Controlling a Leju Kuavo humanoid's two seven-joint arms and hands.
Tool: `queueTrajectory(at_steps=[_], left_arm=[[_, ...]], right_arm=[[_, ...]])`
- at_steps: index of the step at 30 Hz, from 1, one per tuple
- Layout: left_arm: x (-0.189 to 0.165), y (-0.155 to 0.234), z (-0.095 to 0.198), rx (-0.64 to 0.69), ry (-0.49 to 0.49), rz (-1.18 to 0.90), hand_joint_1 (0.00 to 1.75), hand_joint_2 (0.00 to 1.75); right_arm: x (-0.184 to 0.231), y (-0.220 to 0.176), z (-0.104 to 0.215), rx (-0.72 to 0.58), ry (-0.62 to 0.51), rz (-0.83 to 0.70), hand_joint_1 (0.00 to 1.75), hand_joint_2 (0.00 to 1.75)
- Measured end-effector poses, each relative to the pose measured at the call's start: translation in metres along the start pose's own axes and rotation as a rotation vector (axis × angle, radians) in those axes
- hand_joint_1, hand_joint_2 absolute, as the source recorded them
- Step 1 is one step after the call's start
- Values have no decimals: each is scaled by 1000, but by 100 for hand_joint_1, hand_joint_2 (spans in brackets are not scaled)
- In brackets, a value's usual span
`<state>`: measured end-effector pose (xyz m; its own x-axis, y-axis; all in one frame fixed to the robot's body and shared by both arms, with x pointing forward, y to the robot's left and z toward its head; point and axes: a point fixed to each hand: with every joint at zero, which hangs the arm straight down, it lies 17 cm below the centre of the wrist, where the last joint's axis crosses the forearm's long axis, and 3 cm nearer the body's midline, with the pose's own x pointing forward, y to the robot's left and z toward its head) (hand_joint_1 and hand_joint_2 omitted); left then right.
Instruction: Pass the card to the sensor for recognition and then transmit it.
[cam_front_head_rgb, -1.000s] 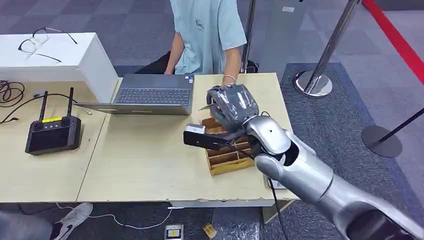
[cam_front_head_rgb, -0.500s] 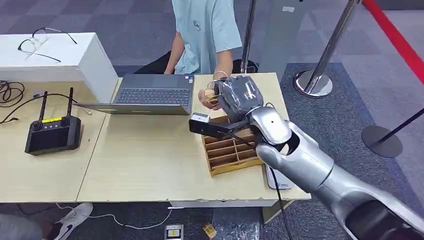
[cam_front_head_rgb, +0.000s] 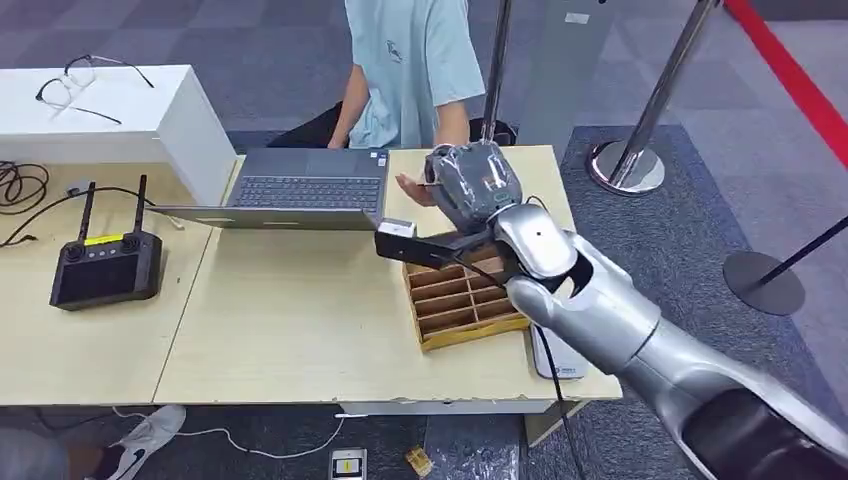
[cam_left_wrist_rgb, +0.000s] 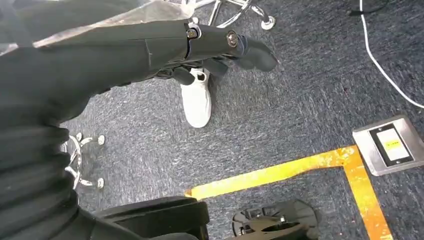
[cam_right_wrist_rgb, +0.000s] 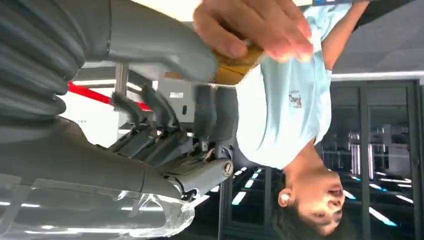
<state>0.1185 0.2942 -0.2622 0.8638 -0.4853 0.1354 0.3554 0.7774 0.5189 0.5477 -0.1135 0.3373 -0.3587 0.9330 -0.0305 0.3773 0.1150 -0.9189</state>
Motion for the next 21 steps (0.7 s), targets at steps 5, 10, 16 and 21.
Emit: queueTrajectory(at_steps=[5, 10, 16, 21], left_arm=[[-3, 0, 0, -2, 16, 1, 0, 175], [-7, -1, 0, -9, 37, -4, 0, 175], [-9, -2, 0, -12, 42, -2, 0, 175], [-10, -2, 0, -9, 49, 6, 0, 175]], right_arm=[[-1, 0, -1, -15, 2, 3, 0, 175], [-5, -2, -1, -24, 16, 34, 0, 175], [-8, -18, 2, -52, 31, 85, 0, 175], [-19, -47, 8, -111, 64, 126, 0, 175]])
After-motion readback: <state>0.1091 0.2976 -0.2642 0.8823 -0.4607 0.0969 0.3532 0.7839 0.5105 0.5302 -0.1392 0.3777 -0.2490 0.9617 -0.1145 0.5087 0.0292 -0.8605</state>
